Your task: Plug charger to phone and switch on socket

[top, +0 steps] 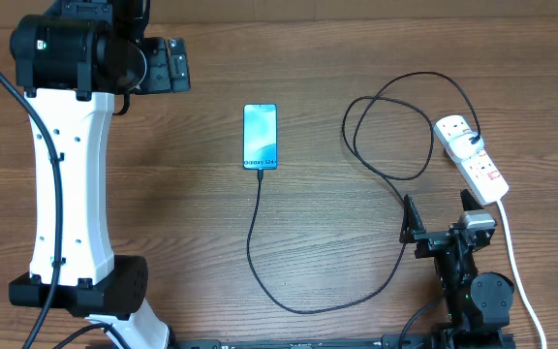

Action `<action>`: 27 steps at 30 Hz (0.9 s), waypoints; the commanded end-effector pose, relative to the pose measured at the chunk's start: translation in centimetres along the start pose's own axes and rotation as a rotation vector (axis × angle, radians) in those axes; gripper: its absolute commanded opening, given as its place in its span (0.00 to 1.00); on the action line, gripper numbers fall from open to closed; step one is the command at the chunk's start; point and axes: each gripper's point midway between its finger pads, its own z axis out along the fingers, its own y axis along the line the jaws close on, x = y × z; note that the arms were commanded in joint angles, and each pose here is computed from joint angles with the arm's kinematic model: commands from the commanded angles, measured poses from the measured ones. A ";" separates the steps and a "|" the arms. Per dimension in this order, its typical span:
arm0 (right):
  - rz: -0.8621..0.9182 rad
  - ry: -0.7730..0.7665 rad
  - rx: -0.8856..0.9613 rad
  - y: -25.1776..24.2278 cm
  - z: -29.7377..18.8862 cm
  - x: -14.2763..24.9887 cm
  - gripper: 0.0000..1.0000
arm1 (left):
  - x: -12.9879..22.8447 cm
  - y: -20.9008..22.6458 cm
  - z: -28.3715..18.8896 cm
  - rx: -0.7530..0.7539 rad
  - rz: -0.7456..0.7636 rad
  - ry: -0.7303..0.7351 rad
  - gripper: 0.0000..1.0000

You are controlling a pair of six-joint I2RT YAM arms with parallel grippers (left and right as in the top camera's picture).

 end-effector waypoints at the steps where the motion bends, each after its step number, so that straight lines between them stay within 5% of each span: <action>1: -0.005 -0.005 0.007 -0.1 0.0 0.1 1.00 | -0.2 -0.1 -0.7 0.000 -0.007 -0.024 1.00; 27: -0.005 -0.005 0.007 -0.1 0.0 0.1 1.00 | 3.6 -1.3 1.6 0.099 -0.007 -0.014 0.99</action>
